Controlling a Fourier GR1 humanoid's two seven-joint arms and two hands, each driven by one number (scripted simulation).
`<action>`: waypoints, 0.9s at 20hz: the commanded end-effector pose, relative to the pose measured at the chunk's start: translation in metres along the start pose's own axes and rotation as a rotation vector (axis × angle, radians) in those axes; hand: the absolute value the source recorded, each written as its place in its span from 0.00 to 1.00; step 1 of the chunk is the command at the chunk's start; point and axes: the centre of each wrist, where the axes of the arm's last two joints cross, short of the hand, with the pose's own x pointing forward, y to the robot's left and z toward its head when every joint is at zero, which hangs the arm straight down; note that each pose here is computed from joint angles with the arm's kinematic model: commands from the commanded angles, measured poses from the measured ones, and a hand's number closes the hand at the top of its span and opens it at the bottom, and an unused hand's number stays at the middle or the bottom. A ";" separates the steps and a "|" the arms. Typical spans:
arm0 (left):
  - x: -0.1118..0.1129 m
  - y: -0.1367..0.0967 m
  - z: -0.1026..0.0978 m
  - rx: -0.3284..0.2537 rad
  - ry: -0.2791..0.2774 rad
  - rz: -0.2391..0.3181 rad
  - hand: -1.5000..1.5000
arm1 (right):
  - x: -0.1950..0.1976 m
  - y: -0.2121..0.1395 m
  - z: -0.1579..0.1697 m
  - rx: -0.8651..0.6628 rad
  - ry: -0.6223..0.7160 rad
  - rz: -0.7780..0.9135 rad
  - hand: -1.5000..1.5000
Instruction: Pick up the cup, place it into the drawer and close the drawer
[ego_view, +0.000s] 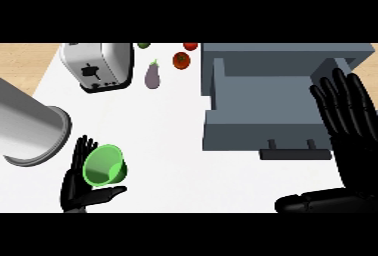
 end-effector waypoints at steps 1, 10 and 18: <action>0.004 0.010 -0.004 -0.012 0.017 0.048 0.00 | -0.001 -0.003 -0.010 -0.007 0.017 -0.019 0.00; -0.015 0.001 -0.013 -0.086 0.001 0.195 0.00 | 0.008 0.001 0.006 0.001 0.007 -0.009 0.00; -0.013 -0.014 -0.028 -0.114 -0.094 0.210 1.00 | -0.003 -0.008 -0.005 -0.014 0.018 0.011 0.00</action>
